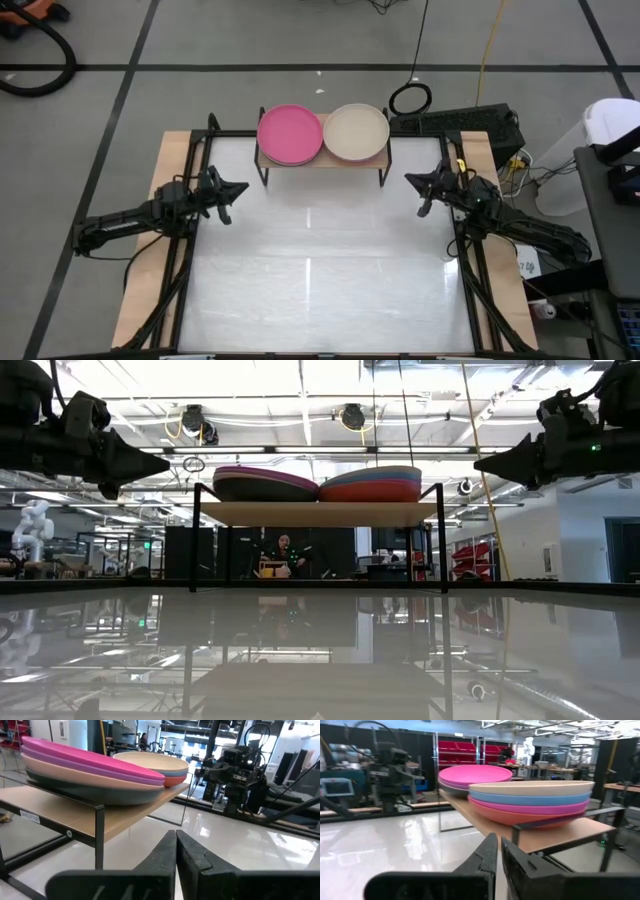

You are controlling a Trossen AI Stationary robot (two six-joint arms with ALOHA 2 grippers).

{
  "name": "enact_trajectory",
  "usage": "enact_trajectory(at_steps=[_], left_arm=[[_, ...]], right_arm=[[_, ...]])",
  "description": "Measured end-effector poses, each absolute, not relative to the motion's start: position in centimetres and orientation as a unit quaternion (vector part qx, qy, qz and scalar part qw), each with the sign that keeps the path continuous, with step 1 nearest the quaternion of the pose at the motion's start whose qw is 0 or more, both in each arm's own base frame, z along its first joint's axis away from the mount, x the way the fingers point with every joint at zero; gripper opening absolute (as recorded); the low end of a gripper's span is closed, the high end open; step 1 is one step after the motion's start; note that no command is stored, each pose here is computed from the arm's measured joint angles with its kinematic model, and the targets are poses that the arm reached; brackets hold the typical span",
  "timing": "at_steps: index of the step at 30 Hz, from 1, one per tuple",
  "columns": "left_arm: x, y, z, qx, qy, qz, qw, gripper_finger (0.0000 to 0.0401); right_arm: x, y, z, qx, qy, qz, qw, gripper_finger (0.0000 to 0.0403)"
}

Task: Place and stack plates onto a shelf
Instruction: Return to Home Position

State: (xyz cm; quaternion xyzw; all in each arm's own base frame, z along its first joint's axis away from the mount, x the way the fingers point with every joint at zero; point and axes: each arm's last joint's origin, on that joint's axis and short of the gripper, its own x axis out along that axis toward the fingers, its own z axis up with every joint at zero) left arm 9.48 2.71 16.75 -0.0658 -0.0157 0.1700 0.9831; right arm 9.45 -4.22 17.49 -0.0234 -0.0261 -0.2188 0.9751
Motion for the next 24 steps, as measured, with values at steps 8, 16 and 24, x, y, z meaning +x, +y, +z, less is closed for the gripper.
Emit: enact_trajectory(at_steps=[8,16,24], left_arm=[[9.47,2.72,16.84,-0.098,-0.027,0.171,0.980,0.0005],[9.47,2.73,17.03,-0.091,-0.037,0.171,0.980,0.0005],[9.47,2.73,17.06,-0.091,-0.039,0.171,0.980,0.0004]], right_arm=[[9.45,-4.21,17.49,0.001,-0.032,-0.217,0.976,0.0006],[9.45,-4.21,17.50,0.001,-0.032,-0.217,0.976,0.0008],[9.45,-4.21,17.50,0.001,-0.032,-0.217,0.976,0.0008]])
